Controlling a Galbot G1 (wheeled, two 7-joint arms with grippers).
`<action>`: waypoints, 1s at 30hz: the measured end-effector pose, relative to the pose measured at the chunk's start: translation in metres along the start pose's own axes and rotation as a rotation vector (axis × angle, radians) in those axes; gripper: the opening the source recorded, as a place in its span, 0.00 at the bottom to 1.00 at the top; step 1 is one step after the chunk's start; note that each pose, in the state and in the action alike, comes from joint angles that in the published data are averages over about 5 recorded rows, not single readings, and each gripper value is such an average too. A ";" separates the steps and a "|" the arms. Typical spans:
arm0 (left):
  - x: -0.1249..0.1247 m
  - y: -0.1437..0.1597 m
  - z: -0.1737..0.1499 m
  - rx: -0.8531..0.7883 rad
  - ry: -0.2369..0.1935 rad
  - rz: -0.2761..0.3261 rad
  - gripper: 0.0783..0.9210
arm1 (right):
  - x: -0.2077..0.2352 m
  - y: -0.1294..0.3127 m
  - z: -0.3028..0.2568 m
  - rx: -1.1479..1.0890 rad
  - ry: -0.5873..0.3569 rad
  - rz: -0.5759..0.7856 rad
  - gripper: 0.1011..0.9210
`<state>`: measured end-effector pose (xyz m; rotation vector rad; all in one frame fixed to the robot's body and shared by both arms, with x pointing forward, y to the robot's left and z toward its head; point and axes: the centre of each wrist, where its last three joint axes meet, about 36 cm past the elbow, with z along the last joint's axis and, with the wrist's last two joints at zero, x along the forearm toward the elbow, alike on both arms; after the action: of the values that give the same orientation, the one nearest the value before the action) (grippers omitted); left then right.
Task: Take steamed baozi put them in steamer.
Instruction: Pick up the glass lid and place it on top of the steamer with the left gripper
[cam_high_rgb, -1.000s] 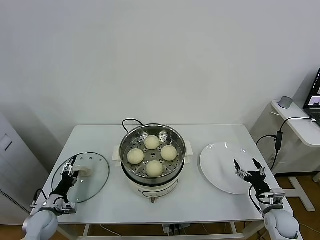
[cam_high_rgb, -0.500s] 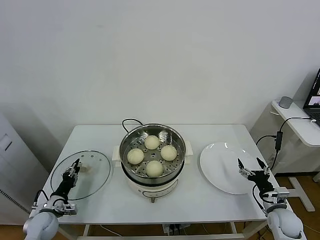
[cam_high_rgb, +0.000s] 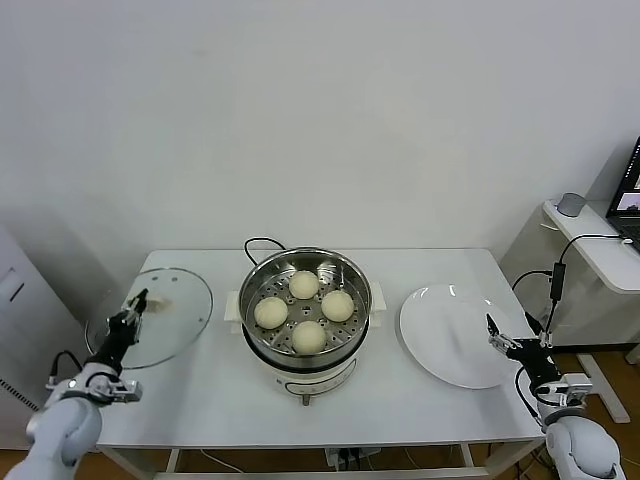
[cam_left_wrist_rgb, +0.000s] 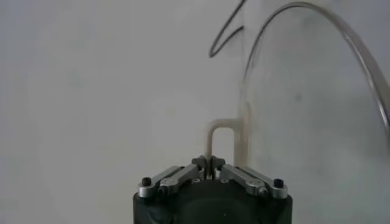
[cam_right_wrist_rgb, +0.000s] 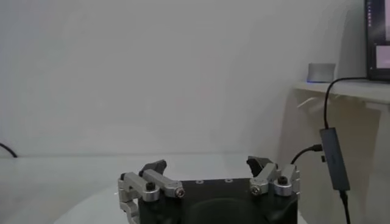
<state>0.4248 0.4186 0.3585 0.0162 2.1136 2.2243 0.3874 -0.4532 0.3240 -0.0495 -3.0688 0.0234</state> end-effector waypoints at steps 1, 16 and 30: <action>-0.002 0.007 0.001 0.000 0.002 -0.007 0.03 | 0.000 0.000 -0.001 0.000 -0.001 0.001 0.88; -0.018 0.100 -0.021 -0.006 0.010 -0.034 0.03 | -0.004 -0.001 -0.008 0.002 -0.015 -0.001 0.88; -0.007 0.150 -0.110 -0.016 0.047 -0.021 0.03 | -0.010 0.004 -0.011 0.010 -0.014 -0.017 0.88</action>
<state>0.4183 0.3007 0.5031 -0.0596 2.1086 2.2518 0.3985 -0.4493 0.3341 -0.0229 -3.0823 0.0378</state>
